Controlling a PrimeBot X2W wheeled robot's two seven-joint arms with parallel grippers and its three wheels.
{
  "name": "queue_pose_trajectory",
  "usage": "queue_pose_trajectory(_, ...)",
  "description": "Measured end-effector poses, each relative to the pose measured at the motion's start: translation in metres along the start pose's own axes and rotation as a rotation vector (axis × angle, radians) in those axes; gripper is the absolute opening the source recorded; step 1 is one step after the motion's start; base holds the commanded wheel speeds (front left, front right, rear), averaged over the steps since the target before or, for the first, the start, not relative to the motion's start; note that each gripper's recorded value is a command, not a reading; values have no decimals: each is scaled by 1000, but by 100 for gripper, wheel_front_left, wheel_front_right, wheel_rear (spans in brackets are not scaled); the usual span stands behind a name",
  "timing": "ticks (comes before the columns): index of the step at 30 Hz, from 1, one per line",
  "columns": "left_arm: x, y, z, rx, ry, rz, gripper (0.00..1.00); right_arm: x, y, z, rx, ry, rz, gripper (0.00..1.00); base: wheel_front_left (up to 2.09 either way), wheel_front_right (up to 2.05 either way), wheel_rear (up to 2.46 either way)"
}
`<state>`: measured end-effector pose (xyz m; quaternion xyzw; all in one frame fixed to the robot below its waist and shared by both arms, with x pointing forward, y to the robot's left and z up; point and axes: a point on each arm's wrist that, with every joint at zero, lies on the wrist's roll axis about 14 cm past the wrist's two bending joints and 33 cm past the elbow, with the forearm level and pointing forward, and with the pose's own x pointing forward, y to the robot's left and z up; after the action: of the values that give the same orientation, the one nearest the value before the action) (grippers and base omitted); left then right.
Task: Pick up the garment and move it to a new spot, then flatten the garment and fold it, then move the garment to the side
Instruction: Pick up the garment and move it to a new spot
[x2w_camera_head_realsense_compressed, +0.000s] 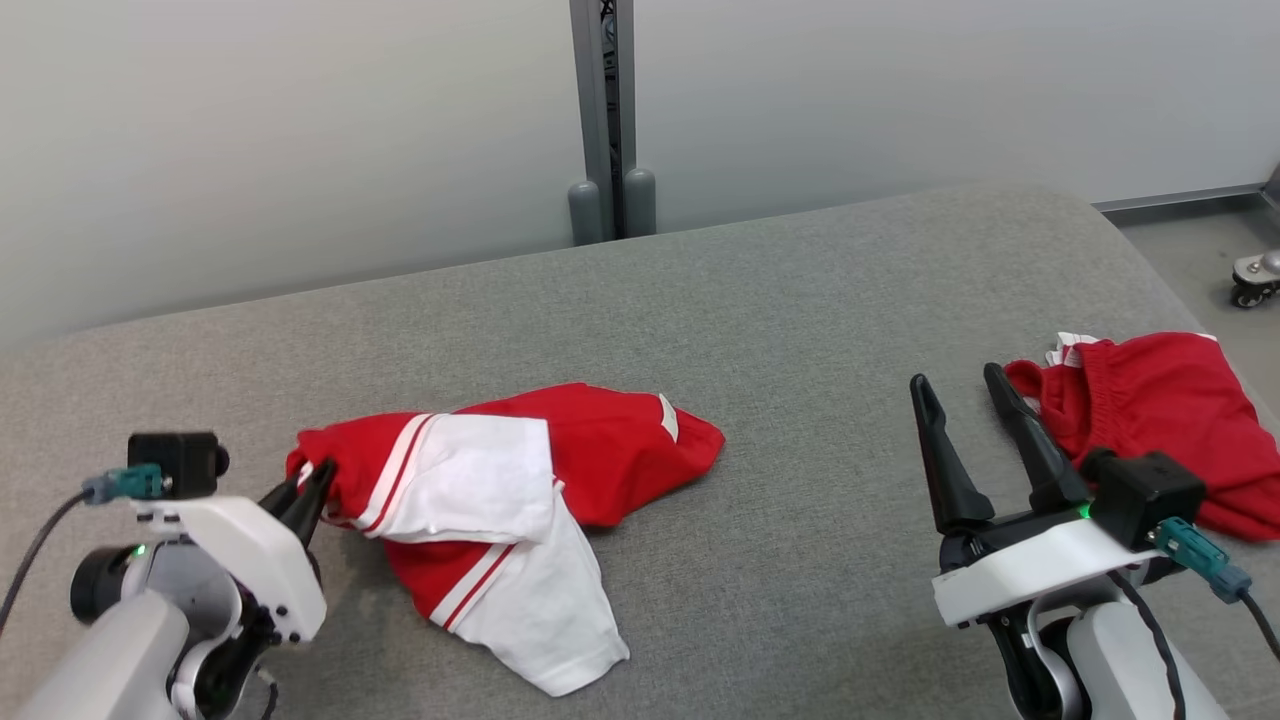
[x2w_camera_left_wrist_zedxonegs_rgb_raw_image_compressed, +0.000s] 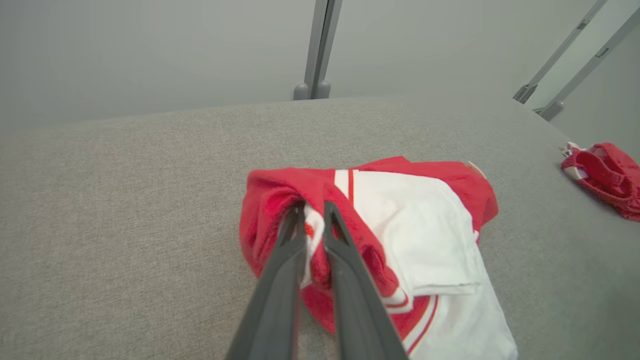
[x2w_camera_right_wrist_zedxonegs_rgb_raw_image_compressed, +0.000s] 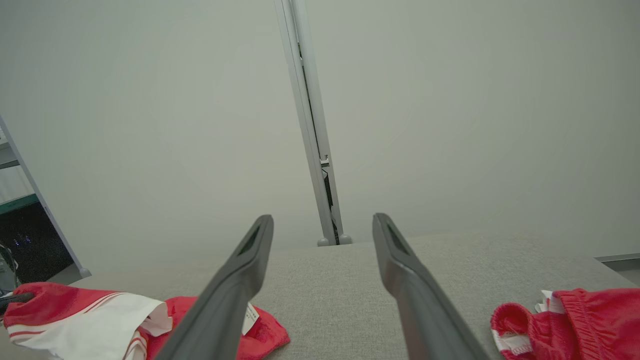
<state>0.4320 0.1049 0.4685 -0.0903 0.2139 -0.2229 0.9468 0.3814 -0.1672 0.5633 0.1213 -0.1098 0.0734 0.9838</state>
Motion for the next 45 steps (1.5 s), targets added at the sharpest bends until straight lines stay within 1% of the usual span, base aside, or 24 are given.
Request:
queue_pose_trajectory(3,-3,17,-24,-14,29,55,0,1,5,-3,2,7,16,100,0,0,0)
queue_pose_trajectory(4,-4,21,-30,-14,35,69,16,1,6,-3,2,10,20,100,0,0,0)
queue_pose_trajectory(5,-4,23,-34,-22,34,78,84,2,8,-4,2,13,24,100,0,0,0)
queue_pose_trajectory(6,-4,23,-37,-31,28,79,100,2,8,-5,2,14,26,100,0,0,0)
queue_pose_trajectory(8,-4,20,-39,-40,6,70,100,3,9,-5,0,16,30,100,0,0,0)
queue_pose_trajectory(10,-4,18,-35,-26,-27,62,100,3,9,-6,-2,18,35,100,0,0,0)
queue_pose_trajectory(16,-10,12,6,40,-192,36,100,2,14,-6,-2,19,50,100,0,0,0)
queue_pose_trajectory(21,-27,22,52,64,-361,99,100,2,17,-4,-2,11,61,100,0,0,0)
queue_pose_trajectory(23,-36,24,60,59,-407,126,100,2,18,-3,-4,7,62,100,0,0,0)
queue_pose_trajectory(28,-62,30,65,42,-486,219,100,1,16,-3,8,0,50,100,0,0,0)
queue_pose_trajectory(32,-84,34,62,-5,-546,308,100,0,12,-1,16,-9,32,100,0,0,0)
queue_pose_trajectory(36,-102,36,48,-53,-576,382,100,-4,9,-4,21,-5,15,100,0,0,0)
queue_pose_trajectory(38,-108,31,44,-78,-598,392,100,-6,9,-6,21,-1,11,100,0,0,0)
queue_pose_trajectory(42,-107,14,11,-106,-541,373,100,-10,10,-14,24,24,9,100,0,0,0)
queue_pose_trajectory(45,-107,10,10,-107,-552,358,100,-12,11,-17,26,31,9,100,0,0,0)
